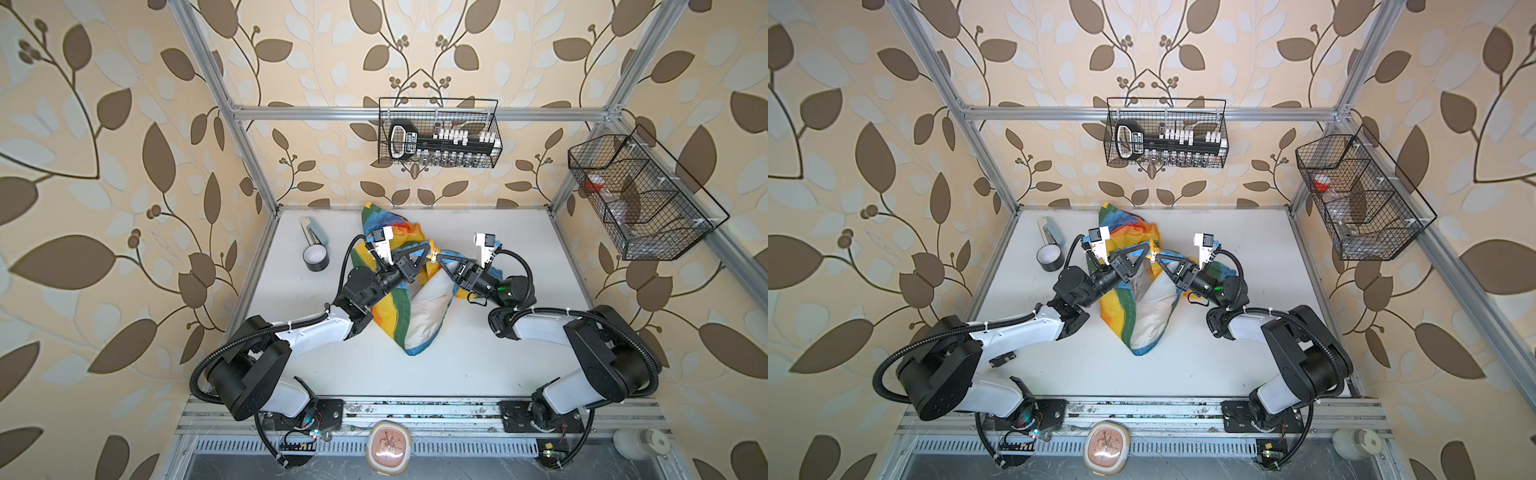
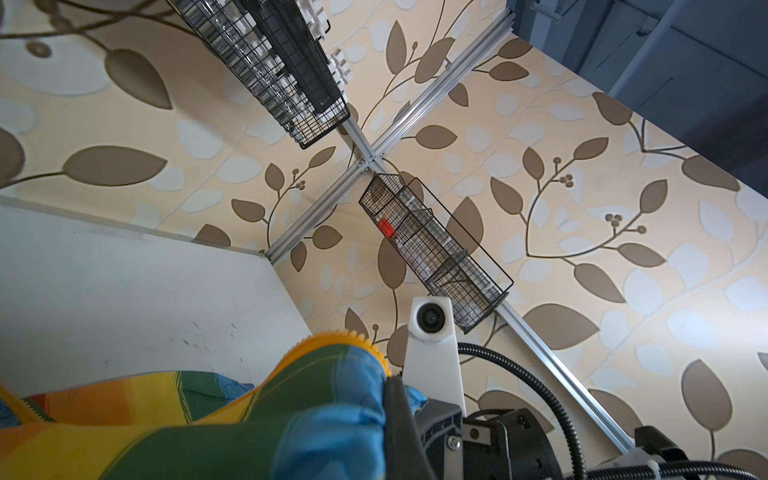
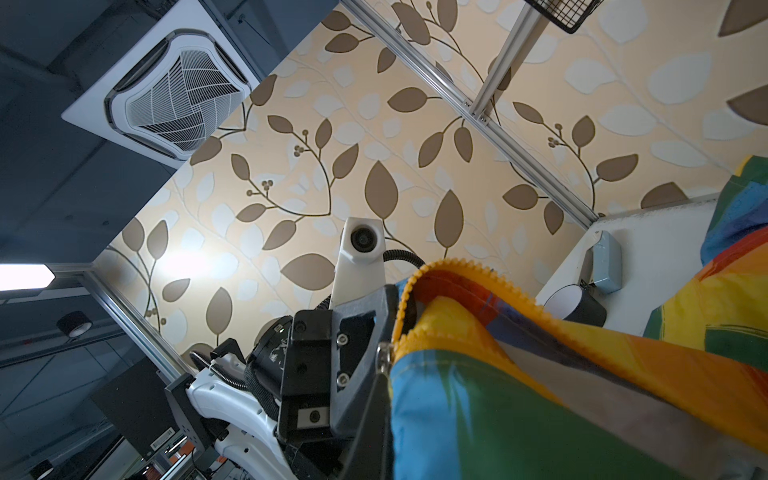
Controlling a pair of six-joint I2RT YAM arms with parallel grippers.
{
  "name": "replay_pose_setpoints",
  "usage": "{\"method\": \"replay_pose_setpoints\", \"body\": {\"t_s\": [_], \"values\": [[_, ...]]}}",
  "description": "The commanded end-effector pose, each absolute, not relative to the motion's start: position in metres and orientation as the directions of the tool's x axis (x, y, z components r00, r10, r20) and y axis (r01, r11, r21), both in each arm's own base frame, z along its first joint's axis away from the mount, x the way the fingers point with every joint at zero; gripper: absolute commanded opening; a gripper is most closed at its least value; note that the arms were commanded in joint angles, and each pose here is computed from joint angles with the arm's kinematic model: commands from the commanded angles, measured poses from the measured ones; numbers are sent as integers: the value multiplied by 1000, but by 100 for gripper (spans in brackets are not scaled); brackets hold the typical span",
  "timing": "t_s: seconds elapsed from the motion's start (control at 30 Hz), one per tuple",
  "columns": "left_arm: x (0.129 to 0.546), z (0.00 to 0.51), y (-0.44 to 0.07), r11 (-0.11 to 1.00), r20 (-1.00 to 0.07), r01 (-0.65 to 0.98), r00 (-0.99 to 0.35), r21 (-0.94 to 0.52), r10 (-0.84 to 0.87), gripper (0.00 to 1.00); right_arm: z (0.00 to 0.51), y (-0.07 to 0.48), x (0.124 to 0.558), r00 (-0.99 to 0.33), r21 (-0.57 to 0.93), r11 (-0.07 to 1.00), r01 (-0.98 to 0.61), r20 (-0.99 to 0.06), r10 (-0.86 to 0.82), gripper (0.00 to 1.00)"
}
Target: Zip up the jacket
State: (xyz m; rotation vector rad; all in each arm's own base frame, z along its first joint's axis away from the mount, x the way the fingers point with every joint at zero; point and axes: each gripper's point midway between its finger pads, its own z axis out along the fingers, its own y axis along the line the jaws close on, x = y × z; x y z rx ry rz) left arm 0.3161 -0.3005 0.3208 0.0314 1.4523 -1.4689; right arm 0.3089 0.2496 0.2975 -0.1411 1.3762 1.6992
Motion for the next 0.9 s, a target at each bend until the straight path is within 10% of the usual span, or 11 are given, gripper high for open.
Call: {"method": "replay_pose_setpoints", "body": {"t_s": [0.0,0.87], "values": [[309,342,-299,221,-653,694,-451,-685,-609,0,308,247,303,-540,680,25,-733,-604,586,0],[289,326,-306,183,-631,644,-583,-743,-513,0,304,241,316,-529,690,48,-722,-596,604,0]]}}
